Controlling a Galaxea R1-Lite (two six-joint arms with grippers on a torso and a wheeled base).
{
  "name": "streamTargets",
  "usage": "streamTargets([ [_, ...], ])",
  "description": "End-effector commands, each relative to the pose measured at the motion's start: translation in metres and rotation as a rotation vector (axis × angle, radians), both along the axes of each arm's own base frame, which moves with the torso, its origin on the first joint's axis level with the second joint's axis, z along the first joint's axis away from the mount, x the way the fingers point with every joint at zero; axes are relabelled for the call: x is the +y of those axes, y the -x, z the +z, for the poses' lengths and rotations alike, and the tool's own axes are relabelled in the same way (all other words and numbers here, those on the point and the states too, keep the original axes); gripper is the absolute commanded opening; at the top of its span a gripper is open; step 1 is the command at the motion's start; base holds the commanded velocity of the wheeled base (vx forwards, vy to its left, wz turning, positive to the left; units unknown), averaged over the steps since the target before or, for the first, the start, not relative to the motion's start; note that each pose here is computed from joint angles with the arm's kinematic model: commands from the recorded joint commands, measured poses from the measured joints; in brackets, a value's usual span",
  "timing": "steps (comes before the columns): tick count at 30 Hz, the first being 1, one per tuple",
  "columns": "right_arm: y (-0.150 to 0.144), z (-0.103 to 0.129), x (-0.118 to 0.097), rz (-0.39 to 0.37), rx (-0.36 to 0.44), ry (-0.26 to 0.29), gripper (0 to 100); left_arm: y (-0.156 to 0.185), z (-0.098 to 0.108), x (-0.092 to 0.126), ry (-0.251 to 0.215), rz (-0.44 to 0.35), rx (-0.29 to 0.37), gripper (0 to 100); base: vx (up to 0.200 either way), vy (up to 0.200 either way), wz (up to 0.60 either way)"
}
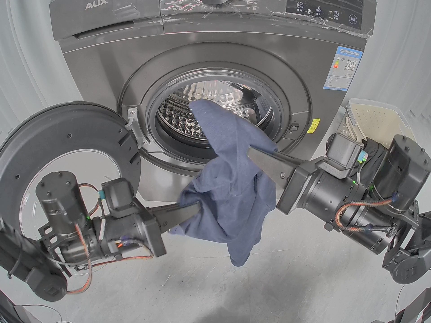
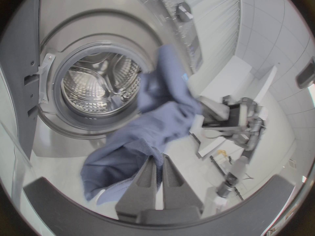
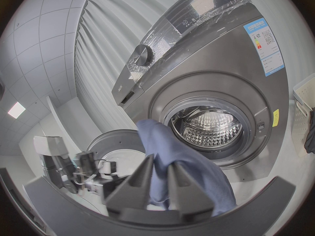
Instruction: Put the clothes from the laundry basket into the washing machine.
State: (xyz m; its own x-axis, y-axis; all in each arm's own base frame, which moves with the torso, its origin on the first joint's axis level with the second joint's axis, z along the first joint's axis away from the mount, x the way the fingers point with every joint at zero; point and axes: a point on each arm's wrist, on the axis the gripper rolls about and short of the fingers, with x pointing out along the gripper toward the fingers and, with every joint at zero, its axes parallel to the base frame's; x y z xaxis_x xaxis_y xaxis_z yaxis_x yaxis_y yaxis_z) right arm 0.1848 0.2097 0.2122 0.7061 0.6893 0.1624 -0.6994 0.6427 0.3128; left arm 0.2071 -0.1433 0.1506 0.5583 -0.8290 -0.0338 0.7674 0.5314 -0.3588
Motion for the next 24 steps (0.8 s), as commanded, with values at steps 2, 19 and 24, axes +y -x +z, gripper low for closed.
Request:
streamTargets([
  [2,-0.016,-0.013,0.002,-0.038,0.031,0.035,100,0.061,0.024,0.015,0.083,-0.147,-0.056,0,0.0,0.0,0.0],
  [19,-0.008,-0.03,-0.008,-0.053,0.051,0.111,100,0.054,0.046,0.012,0.181,-0.162,-0.067,0,0.0,0.0,0.0],
  [24,-0.009,-0.033,-0.017,-0.076,0.047,0.136,100,0.034,0.055,0.0,0.202,-0.039,-0.084,0,0.0,0.0,0.0],
])
